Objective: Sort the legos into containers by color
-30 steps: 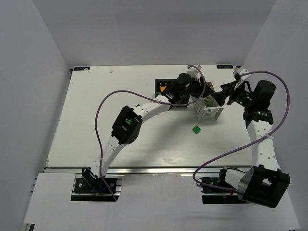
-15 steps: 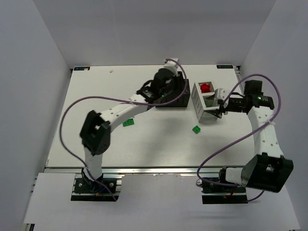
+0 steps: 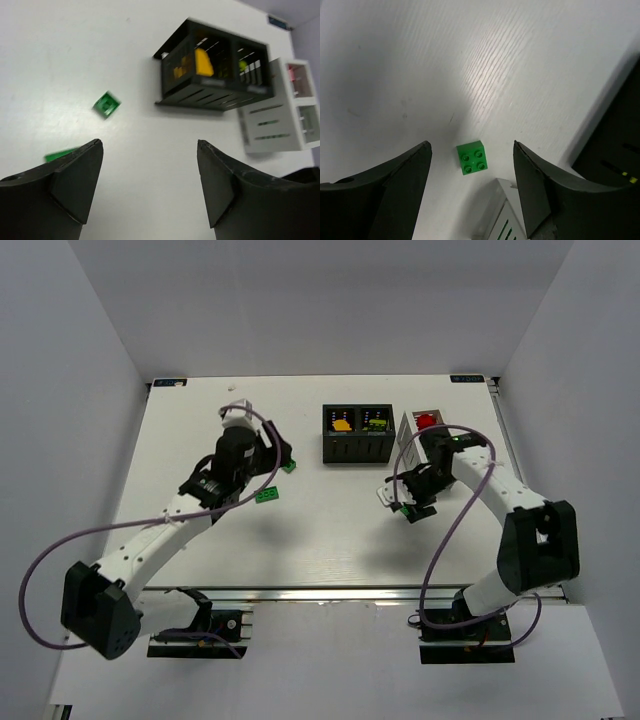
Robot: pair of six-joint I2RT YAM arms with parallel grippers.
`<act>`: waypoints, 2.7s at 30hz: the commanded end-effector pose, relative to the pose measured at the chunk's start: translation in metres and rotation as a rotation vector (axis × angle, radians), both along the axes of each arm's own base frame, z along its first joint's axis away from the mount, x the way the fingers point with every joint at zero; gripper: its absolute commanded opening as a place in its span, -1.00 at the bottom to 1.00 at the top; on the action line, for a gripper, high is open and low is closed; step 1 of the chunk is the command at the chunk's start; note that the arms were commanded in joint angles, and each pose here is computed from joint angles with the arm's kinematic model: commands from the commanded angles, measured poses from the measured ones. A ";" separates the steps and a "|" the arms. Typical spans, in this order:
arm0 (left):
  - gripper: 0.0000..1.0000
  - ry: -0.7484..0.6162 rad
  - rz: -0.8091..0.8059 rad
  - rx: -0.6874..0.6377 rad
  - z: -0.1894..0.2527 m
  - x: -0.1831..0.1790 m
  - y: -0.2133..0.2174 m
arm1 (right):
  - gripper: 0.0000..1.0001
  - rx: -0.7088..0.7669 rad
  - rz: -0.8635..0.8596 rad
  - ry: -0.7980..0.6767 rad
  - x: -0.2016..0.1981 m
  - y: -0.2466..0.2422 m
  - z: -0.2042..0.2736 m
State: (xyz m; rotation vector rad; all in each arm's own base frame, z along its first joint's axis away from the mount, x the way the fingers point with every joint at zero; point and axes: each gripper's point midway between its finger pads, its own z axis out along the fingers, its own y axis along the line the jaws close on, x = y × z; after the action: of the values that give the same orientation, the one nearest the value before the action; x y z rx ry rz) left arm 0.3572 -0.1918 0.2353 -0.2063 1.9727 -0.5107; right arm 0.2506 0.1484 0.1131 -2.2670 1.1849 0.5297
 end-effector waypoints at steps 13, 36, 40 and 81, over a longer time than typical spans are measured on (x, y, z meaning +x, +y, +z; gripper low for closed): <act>0.79 0.069 0.194 -0.001 -0.038 -0.053 0.062 | 0.42 -0.389 -0.054 -0.037 0.052 -0.040 -0.068; 0.81 0.177 0.196 -0.015 -0.072 -0.052 0.057 | -0.24 -0.365 -0.064 0.024 0.039 -0.028 -0.086; 0.82 0.226 0.206 -0.011 -0.085 -0.051 0.060 | -0.51 -0.251 -0.076 0.037 0.036 -0.008 -0.059; 0.88 0.647 0.541 -0.218 -0.159 -0.028 0.061 | -0.45 0.224 -1.109 0.030 0.148 -0.084 0.082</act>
State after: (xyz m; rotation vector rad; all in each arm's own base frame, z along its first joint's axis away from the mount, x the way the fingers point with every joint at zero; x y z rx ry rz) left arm 0.3174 -0.1242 0.0632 -1.0062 2.3899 -0.2370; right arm 0.3888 0.0703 0.2044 -1.1566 1.9712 0.2425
